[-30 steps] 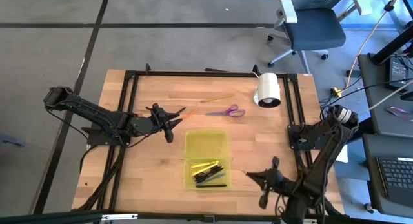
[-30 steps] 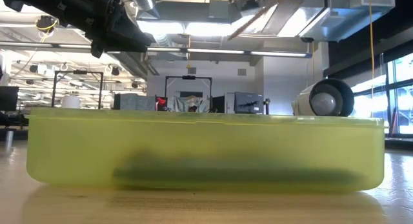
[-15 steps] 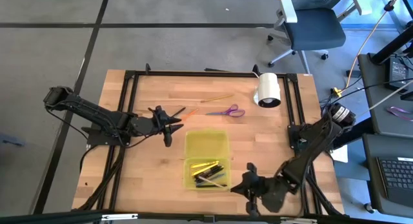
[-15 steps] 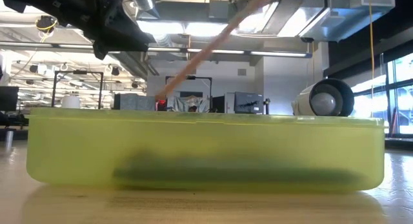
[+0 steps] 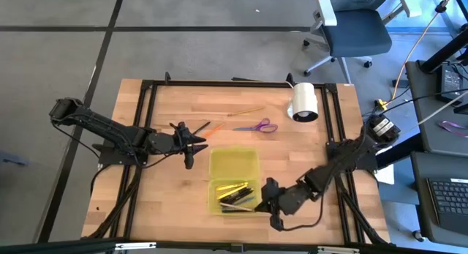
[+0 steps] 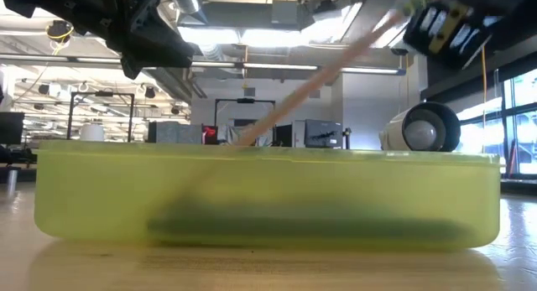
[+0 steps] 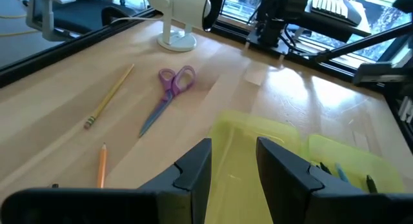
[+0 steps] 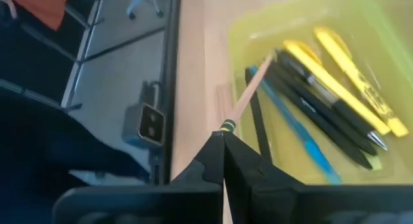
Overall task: Pick & place school supplies into a supply box
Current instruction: Put the pink pencil into the yellow supply box
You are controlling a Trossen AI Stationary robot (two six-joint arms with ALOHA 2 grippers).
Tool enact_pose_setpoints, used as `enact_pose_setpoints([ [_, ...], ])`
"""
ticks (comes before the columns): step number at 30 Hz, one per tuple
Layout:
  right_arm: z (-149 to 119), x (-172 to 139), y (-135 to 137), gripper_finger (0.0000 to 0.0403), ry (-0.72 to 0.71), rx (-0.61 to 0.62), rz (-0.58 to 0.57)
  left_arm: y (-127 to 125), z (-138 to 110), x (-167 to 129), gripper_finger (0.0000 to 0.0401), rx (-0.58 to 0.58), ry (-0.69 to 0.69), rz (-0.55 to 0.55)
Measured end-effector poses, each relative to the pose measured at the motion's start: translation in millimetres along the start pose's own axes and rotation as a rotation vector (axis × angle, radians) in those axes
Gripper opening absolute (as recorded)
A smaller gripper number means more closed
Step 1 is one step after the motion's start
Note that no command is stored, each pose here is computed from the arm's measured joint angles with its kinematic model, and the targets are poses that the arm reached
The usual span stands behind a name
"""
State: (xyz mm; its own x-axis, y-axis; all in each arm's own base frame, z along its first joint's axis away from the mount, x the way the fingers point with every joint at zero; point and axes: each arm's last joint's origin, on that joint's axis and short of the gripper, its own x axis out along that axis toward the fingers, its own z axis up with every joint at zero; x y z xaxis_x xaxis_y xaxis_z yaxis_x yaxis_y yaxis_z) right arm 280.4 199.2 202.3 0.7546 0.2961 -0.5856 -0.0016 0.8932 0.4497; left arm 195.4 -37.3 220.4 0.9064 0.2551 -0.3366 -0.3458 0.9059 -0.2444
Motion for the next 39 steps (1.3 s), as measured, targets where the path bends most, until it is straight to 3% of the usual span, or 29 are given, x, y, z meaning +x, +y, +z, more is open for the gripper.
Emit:
enact_pose_setpoints([
  [11, -1.7, 6.3, -35.0, 0.0014, 0.088, -0.157, -0.075, 0.0, 0.0, 0.0, 0.0116, 0.0, 0.0, 0.0],
  [21, 1.2, 6.9, -41.1, 0.0006, 0.114, -0.572, -0.076, 0.0, -0.1, 0.1, 0.0116, 0.0, 0.0, 0.001],
  [39, 2.4, 6.8, -42.7, 0.0035, 0.099, -0.686, -0.131, 0.0, 0.0, 0.0, 0.0116, 0.0, 0.0, 0.001],
])
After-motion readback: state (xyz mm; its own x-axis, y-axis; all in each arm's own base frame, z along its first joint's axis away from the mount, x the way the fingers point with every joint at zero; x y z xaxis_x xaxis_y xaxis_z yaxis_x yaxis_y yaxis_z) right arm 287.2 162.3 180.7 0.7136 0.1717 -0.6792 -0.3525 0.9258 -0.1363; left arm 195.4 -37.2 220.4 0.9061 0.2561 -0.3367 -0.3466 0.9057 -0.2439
